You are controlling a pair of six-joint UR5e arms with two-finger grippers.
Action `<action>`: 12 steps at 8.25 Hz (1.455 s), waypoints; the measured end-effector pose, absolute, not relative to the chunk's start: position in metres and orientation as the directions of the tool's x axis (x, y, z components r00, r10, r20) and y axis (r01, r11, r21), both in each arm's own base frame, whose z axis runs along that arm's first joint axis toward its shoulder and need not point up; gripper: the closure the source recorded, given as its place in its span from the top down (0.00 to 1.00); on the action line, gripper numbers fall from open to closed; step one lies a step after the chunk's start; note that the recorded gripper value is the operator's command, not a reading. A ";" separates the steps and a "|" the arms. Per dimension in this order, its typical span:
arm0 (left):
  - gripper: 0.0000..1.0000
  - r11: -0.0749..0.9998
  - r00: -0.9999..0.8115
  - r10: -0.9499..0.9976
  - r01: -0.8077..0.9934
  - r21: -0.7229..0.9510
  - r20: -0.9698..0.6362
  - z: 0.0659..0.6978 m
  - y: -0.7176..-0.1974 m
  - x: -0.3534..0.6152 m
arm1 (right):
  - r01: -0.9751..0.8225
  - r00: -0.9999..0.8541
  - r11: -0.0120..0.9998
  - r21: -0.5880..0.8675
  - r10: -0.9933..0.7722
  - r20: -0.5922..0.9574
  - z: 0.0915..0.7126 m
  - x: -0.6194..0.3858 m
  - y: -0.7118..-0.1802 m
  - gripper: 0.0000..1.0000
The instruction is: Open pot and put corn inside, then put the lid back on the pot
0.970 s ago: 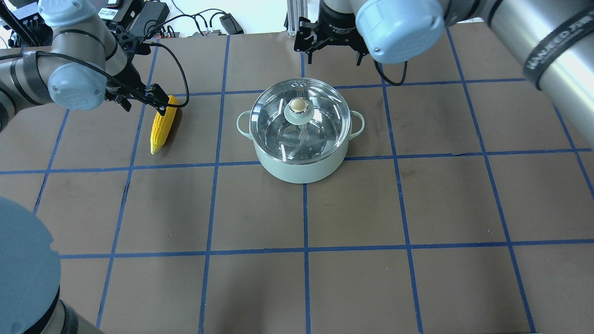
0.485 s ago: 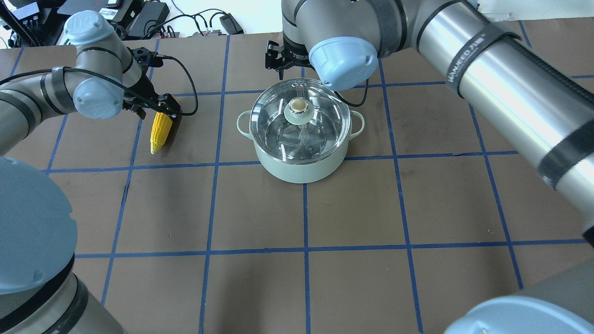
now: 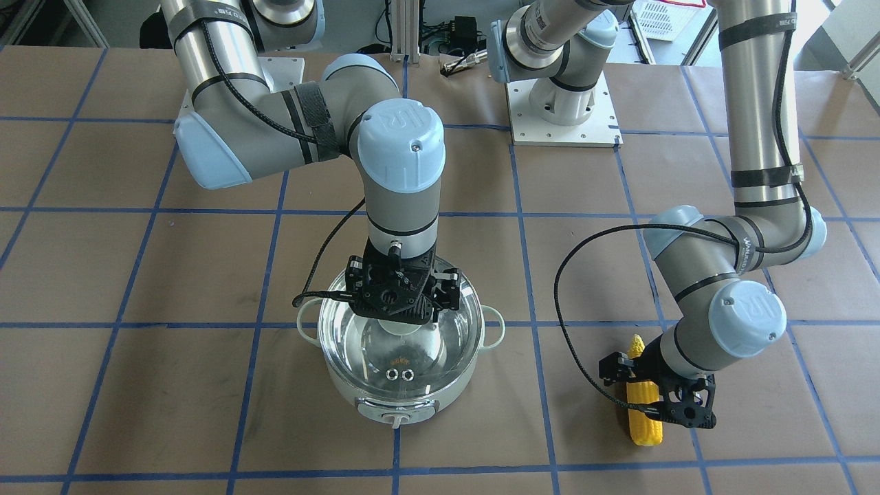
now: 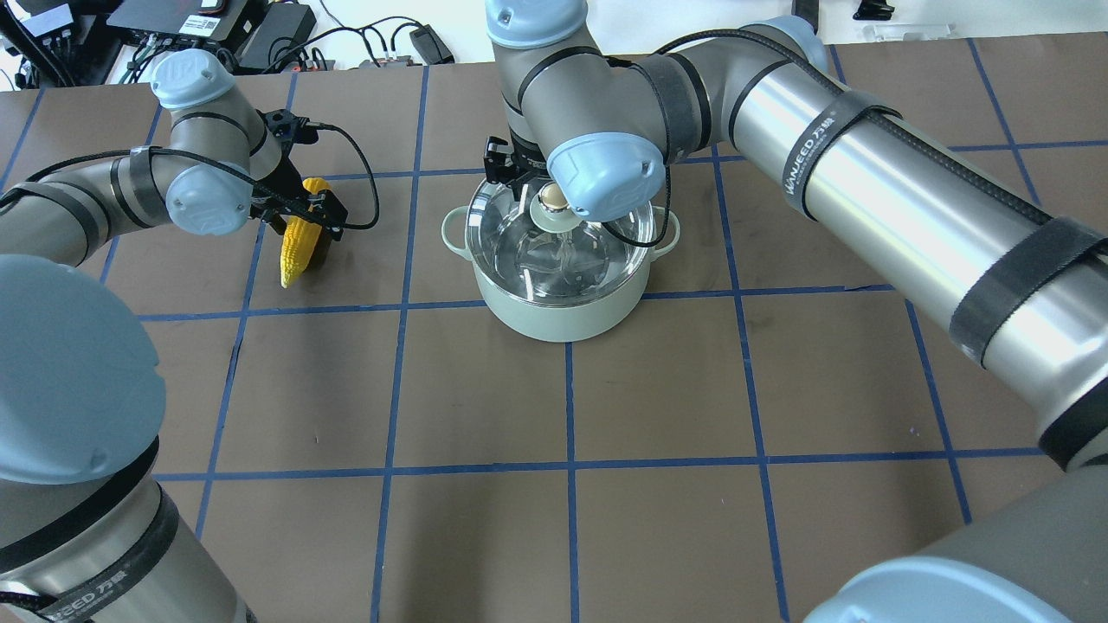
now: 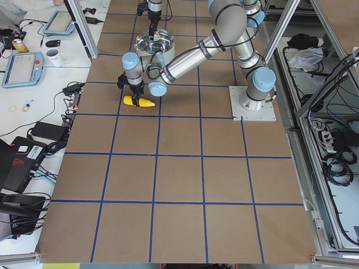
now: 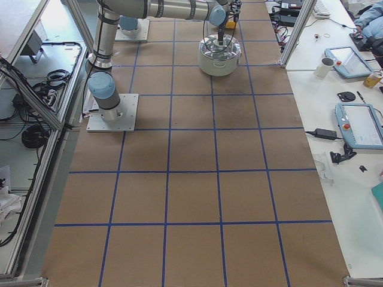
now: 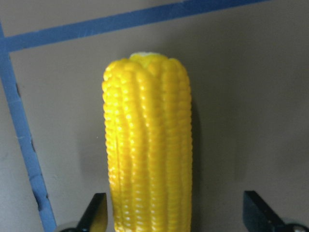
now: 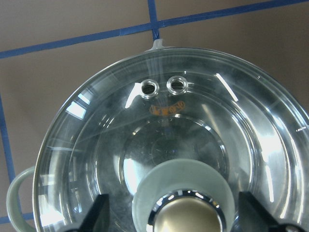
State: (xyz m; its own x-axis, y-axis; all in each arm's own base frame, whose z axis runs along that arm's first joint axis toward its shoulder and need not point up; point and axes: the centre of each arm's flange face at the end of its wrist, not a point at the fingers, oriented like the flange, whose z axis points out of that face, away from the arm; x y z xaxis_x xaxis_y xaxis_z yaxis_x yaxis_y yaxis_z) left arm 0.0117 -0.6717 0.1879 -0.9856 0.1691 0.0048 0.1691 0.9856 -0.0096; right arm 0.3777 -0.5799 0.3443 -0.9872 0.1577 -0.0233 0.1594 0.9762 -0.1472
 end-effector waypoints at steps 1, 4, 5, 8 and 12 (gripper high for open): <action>0.00 0.985 -0.986 0.169 0.169 -0.012 0.005 0.186 -0.673 0.012 | 0.146 -0.989 0.978 -0.146 0.145 -0.017 0.347 0.377 -0.578 0.32; 0.00 0.985 -0.985 0.172 0.172 -0.019 0.001 0.187 -0.676 0.013 | 0.128 -0.992 0.982 -0.141 0.126 -0.026 0.353 0.375 -0.576 0.21; 0.00 0.985 -0.985 0.172 0.172 -0.020 -0.004 0.189 -0.676 0.013 | 0.123 -0.992 0.982 -0.144 0.120 -0.027 0.357 0.373 -0.576 0.21; 0.00 0.991 -0.992 0.122 0.123 -0.047 -0.030 0.233 -0.669 0.012 | 0.081 -0.996 0.987 -0.138 0.074 -0.055 0.412 0.337 -0.574 0.19; 0.00 0.993 -0.997 -0.067 -0.063 -0.104 -0.041 0.342 -0.637 -0.054 | -0.080 -0.997 0.995 -0.068 -0.081 -0.008 0.510 0.111 -0.571 0.14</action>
State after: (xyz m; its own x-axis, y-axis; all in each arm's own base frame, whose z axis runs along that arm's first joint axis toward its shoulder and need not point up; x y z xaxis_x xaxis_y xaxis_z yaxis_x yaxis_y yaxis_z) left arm -0.0537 -0.6367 0.3420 -0.9969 -0.0675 -0.0411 -0.0629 0.9926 -0.1042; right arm 0.1105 -0.5709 0.5100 -0.9967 -0.0808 -0.0085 -0.0801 0.9945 -0.0675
